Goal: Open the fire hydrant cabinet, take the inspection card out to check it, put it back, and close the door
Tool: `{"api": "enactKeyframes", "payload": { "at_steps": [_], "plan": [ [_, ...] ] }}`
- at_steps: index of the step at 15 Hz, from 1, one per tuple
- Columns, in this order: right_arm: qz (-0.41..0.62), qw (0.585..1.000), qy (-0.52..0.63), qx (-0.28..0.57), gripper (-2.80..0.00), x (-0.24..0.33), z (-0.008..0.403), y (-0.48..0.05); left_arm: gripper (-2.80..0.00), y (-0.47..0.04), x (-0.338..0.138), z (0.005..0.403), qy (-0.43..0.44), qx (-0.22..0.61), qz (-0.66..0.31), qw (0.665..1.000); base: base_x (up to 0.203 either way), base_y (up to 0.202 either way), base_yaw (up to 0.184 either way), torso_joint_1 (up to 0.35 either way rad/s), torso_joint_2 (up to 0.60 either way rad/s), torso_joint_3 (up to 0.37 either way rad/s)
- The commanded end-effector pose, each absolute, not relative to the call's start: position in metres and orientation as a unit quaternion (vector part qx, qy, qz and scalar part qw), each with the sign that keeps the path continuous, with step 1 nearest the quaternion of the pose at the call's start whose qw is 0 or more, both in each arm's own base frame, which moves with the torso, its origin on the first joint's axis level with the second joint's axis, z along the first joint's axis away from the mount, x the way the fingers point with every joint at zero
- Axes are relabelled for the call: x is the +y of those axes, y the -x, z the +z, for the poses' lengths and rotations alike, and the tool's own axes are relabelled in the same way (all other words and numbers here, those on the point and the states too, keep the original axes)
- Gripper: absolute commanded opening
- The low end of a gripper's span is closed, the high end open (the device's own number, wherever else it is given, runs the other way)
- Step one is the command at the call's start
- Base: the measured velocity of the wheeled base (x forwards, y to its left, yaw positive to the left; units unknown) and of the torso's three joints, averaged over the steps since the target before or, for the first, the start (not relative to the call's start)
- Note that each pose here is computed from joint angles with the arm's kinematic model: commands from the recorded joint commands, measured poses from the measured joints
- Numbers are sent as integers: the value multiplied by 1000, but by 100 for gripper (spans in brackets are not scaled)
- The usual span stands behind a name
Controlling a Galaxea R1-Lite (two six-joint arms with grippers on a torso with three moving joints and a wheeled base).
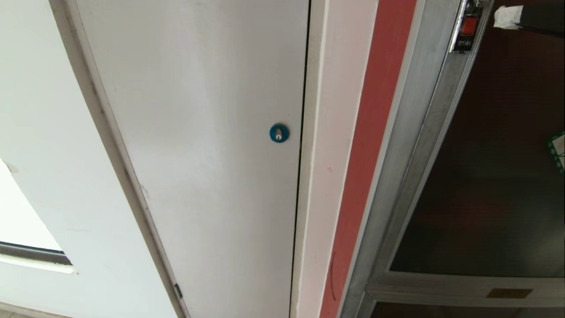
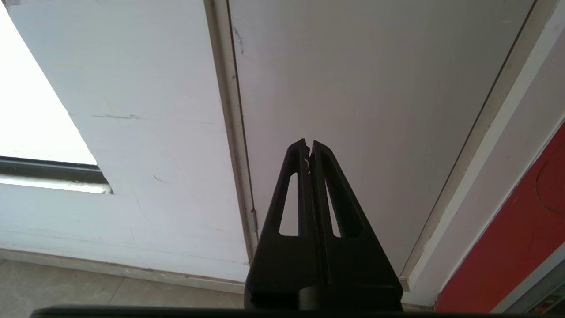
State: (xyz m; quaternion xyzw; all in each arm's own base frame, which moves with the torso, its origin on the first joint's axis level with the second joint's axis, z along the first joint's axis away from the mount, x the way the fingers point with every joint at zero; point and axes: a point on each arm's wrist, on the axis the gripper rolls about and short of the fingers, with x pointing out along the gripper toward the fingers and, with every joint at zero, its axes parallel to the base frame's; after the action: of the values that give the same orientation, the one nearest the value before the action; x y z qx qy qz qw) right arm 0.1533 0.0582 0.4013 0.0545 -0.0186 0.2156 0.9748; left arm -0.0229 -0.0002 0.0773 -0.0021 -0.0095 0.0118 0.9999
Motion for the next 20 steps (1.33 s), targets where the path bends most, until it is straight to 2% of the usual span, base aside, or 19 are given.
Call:
{"api": "enactKeyframes", "payload": {
  "at_steps": [1, 10, 20],
  "plan": [
    [218, 974, -56, -25, -280, 55, 416, -145, -280, 22, 0, 76, 2, -6, 12, 1000, 0, 0, 0, 0, 0, 0],
    [229, 972, -50, 1, -280, 71, 441, -166, -280, 22, 0, 76, 2, -6, 12, 1000, 0, 0, 0, 0, 0, 0],
    [213, 976, -49, 16, -280, 77, 435, -182, -280, 22, 0, 76, 2, -6, 12, 1000, 0, 0, 0, 0, 0, 0]
  ]
}}
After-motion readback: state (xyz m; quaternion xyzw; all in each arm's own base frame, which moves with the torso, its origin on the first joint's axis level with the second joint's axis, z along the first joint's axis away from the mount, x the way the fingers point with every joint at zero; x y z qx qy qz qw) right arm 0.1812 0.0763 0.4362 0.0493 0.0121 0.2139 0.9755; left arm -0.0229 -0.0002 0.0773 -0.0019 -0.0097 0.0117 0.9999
